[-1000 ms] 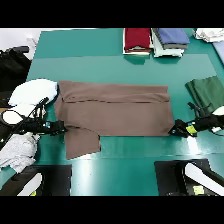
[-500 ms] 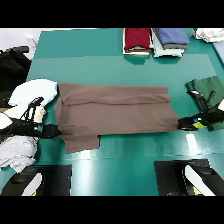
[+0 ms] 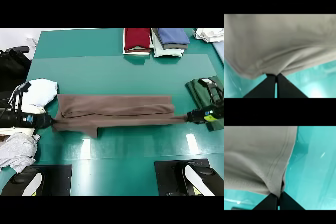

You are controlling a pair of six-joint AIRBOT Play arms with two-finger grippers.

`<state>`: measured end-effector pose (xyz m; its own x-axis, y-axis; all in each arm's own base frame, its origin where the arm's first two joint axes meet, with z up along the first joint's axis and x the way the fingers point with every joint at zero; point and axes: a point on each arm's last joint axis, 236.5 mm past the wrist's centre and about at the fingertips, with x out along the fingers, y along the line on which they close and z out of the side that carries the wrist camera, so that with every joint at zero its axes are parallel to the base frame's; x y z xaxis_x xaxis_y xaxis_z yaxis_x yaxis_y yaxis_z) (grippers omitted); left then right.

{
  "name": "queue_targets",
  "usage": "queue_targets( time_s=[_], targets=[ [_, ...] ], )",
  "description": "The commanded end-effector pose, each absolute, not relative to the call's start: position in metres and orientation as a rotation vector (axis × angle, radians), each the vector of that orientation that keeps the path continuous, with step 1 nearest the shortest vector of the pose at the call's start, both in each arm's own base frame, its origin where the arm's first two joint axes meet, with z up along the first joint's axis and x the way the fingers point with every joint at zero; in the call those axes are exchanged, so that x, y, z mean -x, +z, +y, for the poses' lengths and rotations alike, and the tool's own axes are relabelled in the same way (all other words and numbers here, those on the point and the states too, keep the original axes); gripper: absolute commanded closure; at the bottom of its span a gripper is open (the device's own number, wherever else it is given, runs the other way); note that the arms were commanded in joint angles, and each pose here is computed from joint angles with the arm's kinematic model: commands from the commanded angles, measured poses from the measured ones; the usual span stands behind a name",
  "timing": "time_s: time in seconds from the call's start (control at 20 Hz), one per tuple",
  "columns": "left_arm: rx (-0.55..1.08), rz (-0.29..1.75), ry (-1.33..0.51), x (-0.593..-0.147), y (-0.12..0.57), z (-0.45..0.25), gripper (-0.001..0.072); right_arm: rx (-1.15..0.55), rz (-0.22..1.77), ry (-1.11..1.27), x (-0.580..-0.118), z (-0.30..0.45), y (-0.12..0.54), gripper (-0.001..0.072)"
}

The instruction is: Fold the shirts.

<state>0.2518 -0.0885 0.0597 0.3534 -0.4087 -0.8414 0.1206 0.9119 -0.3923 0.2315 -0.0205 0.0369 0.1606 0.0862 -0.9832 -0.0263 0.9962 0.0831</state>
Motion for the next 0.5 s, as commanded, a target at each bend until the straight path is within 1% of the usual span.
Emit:
queue_targets(
  time_s=[0.0,0.15,0.25,0.4,0.45],
  targets=[
    [0.242,1.071,-0.325,-0.315,0.057,-0.078,0.0685,-0.092,1.384,0.096,-0.279,-0.021,0.031,0.0699],
    [0.237,1.11,-0.324,-0.36,0.029,-0.075,0.0684,-0.185,1.375,0.15,-0.318,-0.007,0.02,0.0699],
    [0.279,1.131,-0.316,-0.387,0.011,-0.076,0.0683,-0.244,1.361,0.179,-0.341,0.001,0.013,0.0698],
    [0.32,1.161,-0.31,-0.411,-0.011,-0.078,0.0681,-0.324,1.352,0.218,-0.364,0.013,0.005,0.0695],
    [0.326,1.169,-0.311,-0.414,-0.014,-0.079,0.0621,-0.343,1.348,0.23,-0.371,0.016,0.004,0.0612]
  ],
)
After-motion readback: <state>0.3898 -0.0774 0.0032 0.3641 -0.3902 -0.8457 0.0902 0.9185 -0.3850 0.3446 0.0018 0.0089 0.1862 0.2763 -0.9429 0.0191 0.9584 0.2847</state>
